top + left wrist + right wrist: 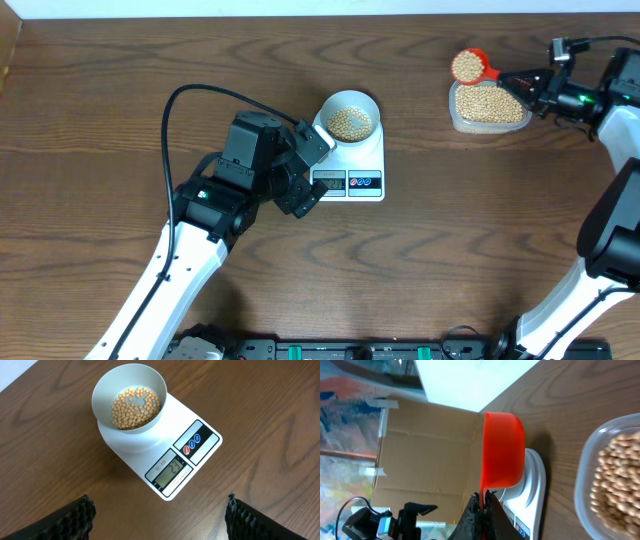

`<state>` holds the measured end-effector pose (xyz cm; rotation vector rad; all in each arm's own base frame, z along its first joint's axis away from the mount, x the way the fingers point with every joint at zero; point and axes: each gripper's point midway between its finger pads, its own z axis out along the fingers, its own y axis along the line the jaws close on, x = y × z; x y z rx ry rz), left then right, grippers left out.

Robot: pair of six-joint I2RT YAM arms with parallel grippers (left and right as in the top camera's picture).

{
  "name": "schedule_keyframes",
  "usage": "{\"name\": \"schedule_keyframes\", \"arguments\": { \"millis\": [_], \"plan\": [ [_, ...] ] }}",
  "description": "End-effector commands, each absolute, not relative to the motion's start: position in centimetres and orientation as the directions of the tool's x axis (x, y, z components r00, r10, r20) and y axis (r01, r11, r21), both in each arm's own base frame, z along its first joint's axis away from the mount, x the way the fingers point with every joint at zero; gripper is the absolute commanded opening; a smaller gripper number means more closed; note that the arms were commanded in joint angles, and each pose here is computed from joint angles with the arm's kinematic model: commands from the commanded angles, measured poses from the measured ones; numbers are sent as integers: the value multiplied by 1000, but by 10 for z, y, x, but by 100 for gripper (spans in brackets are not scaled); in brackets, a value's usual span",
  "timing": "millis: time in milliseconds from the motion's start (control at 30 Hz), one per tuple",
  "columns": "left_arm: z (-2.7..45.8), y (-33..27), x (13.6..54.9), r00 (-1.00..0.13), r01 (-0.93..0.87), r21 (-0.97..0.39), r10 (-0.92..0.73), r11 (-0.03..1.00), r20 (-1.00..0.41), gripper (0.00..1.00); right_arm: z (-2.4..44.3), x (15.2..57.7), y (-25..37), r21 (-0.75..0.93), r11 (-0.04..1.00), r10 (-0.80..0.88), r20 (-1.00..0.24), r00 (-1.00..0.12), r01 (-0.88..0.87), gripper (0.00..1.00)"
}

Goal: Scoop item into bowl and weigh 50g on scale
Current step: 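Carry the filled scoop leftward over the grey bowl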

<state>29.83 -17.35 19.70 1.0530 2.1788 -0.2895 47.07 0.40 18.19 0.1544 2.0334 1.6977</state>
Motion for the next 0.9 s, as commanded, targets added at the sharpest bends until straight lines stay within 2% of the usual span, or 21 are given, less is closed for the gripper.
{"name": "schedule_keyframes", "arguments": {
  "millis": [0,433,667,867],
  "plan": [
    [199,-175,297,-422,766,93,605,637,-675,86,184,466,24,958,173,339,-274,-900,-227,1],
    [199,-175,297,-422,766,93,605,637,-675,86,179,461,102,951,175,195,-288,-937,-256,1],
    [199,-175,297,-422,766,93,605,637,-675,86,181,457,140,927,171,117,-354,-928,-332,1],
    [199,-175,297,-422,766,93,605,637,-675,86,173,457,161,904,218,86,-394,-915,-368,1]
  ]
}}
